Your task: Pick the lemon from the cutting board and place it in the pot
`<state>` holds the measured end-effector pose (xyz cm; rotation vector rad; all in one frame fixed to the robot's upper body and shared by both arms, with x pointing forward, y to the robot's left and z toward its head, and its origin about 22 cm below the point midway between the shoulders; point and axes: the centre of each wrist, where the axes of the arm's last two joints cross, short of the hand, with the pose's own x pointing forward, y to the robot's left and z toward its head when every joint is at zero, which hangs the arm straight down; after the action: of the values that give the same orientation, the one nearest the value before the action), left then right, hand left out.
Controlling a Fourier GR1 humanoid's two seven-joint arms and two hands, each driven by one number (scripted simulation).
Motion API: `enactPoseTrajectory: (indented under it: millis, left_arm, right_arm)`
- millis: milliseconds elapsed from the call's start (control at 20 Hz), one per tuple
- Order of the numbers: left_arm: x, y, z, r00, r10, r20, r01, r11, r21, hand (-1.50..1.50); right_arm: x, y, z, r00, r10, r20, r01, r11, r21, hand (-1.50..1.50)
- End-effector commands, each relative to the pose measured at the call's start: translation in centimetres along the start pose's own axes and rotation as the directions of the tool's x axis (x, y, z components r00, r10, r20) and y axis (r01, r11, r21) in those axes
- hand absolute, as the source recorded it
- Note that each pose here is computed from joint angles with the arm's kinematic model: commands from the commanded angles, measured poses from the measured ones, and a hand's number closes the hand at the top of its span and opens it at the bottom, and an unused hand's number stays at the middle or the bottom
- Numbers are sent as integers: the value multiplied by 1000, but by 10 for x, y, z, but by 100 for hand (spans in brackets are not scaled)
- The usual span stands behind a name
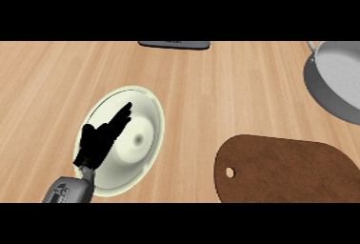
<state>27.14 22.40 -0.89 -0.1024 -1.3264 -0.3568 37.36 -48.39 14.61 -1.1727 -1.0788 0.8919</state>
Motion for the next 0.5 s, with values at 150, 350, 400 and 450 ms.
enactPoseTrajectory:
  millis: [150,350,400,450]
  left_arm:
    - [-2,-5,-2,1000,6,-17,-7,1000,-20,0]
    - [2,1,-5,1000,6,-15,-6,1000,6,0]
    - [-8,-4,-7,1000,14,-23,-14,1000,-7,0]
    - [0,-2,-7,1000,17,-25,-17,1000,-10,0]
  right_arm:
    - [26,27,-10,971,69,-228,3,955,298,150]
    - [31,48,-8,974,97,-206,-12,925,379,-150]
    - [45,38,-15,982,59,-182,10,934,356,-150]
    - [47,39,-15,989,-33,-144,75,951,301,-150]
